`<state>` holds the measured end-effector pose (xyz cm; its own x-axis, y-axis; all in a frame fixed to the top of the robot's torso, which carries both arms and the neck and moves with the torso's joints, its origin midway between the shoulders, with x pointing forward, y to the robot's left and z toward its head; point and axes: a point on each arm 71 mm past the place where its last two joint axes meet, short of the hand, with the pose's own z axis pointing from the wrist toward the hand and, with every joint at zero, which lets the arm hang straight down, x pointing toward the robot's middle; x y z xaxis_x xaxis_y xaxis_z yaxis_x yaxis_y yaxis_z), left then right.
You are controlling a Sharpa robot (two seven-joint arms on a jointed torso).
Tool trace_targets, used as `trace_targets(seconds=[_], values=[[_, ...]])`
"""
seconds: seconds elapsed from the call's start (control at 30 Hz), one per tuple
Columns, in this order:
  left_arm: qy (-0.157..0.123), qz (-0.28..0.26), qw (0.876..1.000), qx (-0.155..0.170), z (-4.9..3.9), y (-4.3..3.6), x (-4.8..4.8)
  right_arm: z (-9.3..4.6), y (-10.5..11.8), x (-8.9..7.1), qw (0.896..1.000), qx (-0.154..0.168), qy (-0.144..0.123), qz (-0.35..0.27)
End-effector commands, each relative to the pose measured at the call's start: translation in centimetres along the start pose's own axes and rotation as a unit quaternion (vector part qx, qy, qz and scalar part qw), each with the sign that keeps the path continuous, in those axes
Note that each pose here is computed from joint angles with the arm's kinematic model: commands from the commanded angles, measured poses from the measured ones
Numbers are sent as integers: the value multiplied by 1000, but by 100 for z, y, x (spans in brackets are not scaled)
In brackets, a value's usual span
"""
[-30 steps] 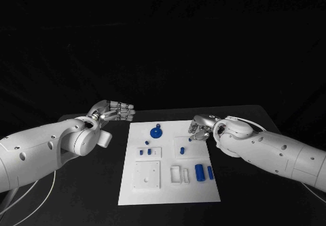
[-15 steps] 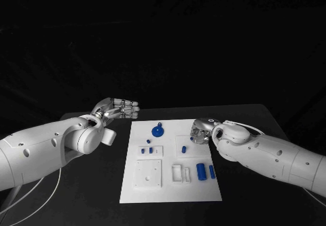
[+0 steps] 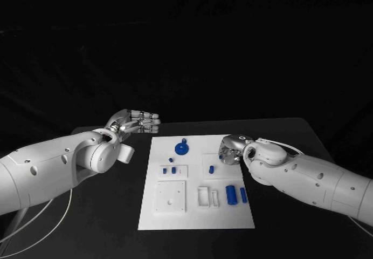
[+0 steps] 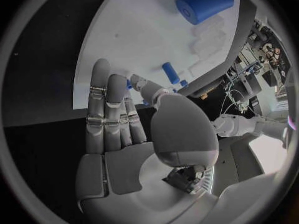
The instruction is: Assemble the parts on the task board
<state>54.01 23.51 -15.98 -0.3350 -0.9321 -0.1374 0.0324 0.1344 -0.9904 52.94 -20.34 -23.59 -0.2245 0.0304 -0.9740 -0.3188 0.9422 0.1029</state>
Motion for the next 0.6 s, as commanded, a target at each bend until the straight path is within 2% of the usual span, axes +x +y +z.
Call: trace_targets(seconds=[0.03,0.3,0.6], values=[[7,-7,1000,5,8,-14,25,3,48,24,1000,-8,-1,-5],[10,-8,1000,4,14,-13,40,35,70,58,1000,-6,-3,-7],[8,-7,1000,0,19,-4,27,52,90,175,1000,-4,2,-10]])
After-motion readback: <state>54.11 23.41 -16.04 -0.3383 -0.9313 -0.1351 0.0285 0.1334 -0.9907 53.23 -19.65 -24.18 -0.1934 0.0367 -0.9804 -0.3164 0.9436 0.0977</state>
